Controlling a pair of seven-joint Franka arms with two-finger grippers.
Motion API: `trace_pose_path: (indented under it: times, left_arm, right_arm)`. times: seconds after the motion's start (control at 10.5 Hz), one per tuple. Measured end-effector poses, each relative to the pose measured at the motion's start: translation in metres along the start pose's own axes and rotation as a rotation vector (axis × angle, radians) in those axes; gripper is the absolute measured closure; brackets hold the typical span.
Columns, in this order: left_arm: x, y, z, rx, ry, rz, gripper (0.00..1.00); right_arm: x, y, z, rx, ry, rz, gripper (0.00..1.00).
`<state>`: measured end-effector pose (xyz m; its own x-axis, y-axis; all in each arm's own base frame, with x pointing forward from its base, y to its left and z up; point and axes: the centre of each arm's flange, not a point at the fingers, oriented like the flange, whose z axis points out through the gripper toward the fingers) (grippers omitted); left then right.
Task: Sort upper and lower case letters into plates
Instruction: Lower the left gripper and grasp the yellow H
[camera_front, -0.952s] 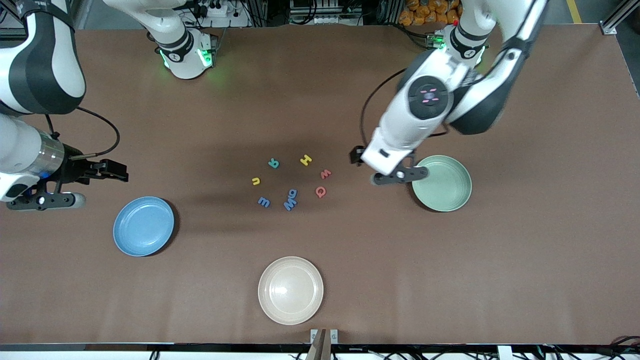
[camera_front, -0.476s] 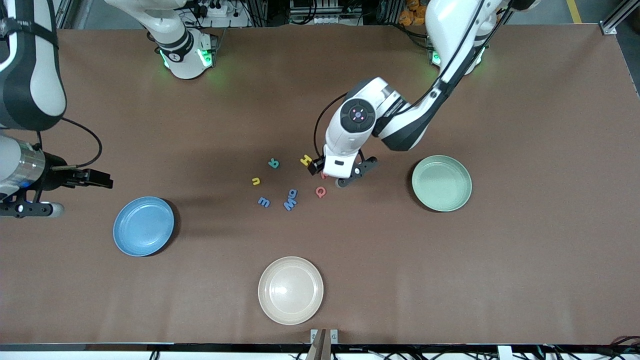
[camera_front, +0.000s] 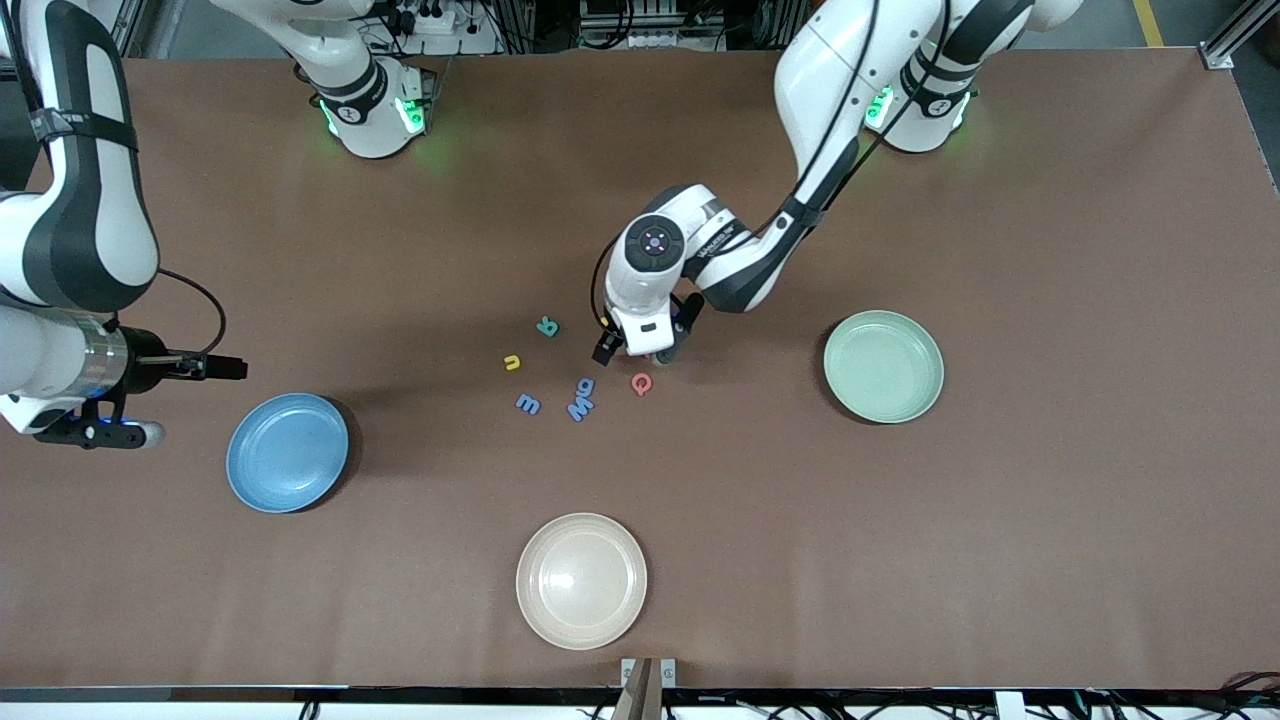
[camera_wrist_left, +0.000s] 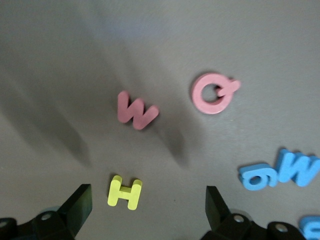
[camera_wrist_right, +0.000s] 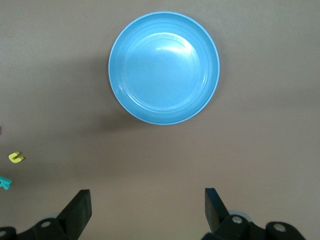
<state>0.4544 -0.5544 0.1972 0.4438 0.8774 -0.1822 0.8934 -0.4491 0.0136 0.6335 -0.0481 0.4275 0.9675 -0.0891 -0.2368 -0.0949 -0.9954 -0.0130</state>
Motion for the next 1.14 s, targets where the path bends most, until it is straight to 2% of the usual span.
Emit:
trace_pose_path:
  times: [0.38, 0.67, 0.86, 1.14]
  left_arm:
    - [-0.013, -0.003, 0.027, 0.016, 0.010, -0.005, 0.00]
    - [-0.014, -0.005, 0.033, 0.022, 0.015, 0.003, 0.00]
    - [-0.013, -0.006, 0.037, 0.028, 0.018, 0.004, 0.02]
    - [-0.014, -0.003, 0.034, 0.020, 0.014, 0.011, 0.45]
  right_arm:
    - [-0.001, 0.036, -0.018, 0.011, 0.049, 0.061, 0.00]
    - [-0.002, 0.057, -0.019, 0.018, 0.057, 0.130, 0.00]
    - [0.000, 0.045, -0.016, 0.020, 0.053, 0.172, 0.00]
    - [0.010, -0.015, -0.005, 0.013, 0.083, 0.271, 0.00]
